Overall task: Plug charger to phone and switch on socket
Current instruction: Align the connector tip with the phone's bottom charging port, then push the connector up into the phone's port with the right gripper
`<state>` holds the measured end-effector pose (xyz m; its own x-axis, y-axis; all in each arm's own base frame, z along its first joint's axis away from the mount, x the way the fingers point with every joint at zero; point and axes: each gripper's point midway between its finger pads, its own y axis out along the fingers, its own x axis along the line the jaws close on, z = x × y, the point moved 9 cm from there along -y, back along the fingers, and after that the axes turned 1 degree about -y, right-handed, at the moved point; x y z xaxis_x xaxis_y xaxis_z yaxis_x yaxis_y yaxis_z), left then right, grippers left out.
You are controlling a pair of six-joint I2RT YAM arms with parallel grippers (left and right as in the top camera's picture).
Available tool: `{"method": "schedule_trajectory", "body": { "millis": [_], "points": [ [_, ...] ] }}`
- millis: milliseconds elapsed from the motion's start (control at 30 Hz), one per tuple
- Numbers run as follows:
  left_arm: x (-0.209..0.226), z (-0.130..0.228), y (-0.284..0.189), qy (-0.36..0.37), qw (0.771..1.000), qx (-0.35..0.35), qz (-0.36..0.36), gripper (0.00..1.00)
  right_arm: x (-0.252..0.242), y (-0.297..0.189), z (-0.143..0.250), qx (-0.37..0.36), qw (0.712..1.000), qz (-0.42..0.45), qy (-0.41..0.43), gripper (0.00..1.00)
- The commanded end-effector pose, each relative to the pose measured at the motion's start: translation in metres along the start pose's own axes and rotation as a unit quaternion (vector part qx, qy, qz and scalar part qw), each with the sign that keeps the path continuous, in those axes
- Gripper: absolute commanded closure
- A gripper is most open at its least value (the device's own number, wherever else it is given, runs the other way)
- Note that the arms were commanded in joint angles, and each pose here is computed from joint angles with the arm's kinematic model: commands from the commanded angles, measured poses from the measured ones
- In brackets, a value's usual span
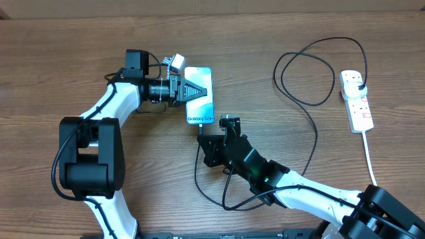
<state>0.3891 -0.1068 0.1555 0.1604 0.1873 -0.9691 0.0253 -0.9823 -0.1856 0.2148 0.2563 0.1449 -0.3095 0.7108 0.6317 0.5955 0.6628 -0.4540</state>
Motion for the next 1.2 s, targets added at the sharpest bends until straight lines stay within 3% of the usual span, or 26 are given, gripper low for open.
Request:
{"method": "schedule_trajectory", "body": {
  "millis": [0, 300, 500, 1167],
  "points": [
    [-0.011, 0.002, 0.001, 0.009, 1.000, 0.009, 0.027, 0.96, -0.005, 0.000, -0.003, -0.012, 1.000, 0.014, 0.004, 0.96],
    [-0.012, 0.002, 0.001, 0.010, 0.999, 0.011, 0.032, 0.96, -0.005, 0.000, -0.004, -0.016, 1.000, 0.014, 0.006, 0.96],
    [-0.012, 0.002, 0.001, 0.010, 0.999, 0.011, 0.034, 0.96, -0.010, 0.000, -0.009, -0.020, 0.997, 0.016, 0.077, 0.96],
    [-0.012, 0.002, 0.001, 0.010, 0.999, 0.011, 0.033, 0.96, 0.006, 0.004, -0.029, -0.026, 0.997, -0.015, 0.076, 0.96]
  ]
}}
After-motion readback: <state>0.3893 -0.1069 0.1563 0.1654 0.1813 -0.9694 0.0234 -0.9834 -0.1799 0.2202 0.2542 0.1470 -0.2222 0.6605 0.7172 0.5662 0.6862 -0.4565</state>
